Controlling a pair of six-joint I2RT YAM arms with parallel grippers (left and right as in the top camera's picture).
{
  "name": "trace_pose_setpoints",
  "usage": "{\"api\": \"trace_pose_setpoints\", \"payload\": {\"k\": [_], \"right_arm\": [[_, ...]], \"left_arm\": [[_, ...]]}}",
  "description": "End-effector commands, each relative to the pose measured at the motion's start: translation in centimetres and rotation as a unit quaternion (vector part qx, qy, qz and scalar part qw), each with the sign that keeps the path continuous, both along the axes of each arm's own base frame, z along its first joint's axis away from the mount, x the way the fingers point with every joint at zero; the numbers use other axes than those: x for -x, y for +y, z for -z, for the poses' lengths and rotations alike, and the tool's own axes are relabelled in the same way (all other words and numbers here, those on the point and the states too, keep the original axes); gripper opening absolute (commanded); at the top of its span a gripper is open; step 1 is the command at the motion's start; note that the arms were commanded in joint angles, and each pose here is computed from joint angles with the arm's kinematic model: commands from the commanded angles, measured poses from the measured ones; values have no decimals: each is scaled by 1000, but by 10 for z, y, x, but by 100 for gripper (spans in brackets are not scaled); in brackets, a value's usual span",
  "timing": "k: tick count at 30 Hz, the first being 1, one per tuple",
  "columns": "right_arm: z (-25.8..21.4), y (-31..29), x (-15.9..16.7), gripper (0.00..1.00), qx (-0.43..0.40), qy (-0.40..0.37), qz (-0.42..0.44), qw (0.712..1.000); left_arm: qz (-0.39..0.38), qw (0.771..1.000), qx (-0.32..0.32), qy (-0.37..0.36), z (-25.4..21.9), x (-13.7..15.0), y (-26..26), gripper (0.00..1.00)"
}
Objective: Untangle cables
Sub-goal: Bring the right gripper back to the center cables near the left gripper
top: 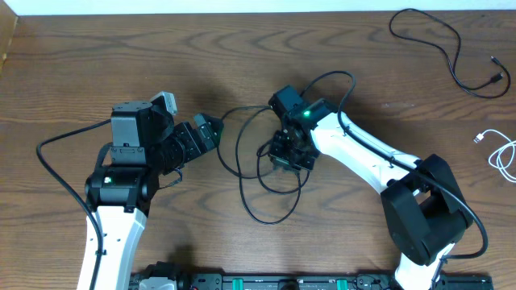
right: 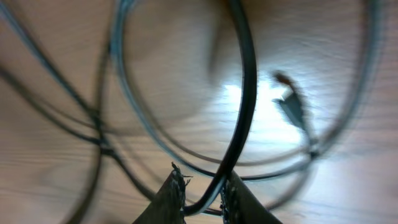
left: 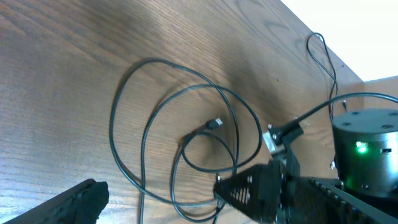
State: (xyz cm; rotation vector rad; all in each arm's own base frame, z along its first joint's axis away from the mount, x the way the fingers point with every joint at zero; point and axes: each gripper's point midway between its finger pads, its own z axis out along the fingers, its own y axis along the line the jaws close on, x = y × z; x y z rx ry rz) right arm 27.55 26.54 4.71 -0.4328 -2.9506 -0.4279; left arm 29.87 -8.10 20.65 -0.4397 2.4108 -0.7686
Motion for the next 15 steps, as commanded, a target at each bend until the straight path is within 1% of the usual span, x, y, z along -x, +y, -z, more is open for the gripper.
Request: {"api": "trace_pose_setpoints", "payload": {"k": [1,3,4,5,9,12,13,15], "right_arm": [[-3,-26,-3,16,54,-32,-41,997],[-1,-39,2,19,86,-24,-41,995],[0,-44,3,25,100,-22,-41,994],[0,-49,4,34,113,-22,-42,992],[0,-65,9,58,151,-16,-44,987],[0,-70,16,69,163,-1,-47,986],[0,-72,18,77,165,3,-48,985],[0,-74,21,88,169,8,-49,984]], "left_arm": [[-5,1000,-2,-2,-2,-2,2,100],[-5,1000,-2,-2,-2,-2,2,100],[-5,1000,-2,-2,-2,-2,2,100],[-5,1000,-2,-2,-2,-2,2,100],[-5,1000,-2,-2,-2,-2,2,100],[-5,1000,-2,-2,-2,-2,2,100],[-5,1000,-2,-2,-2,-2,2,100],[-5,1000,-2,-2,-2,-2,2,100]]}}
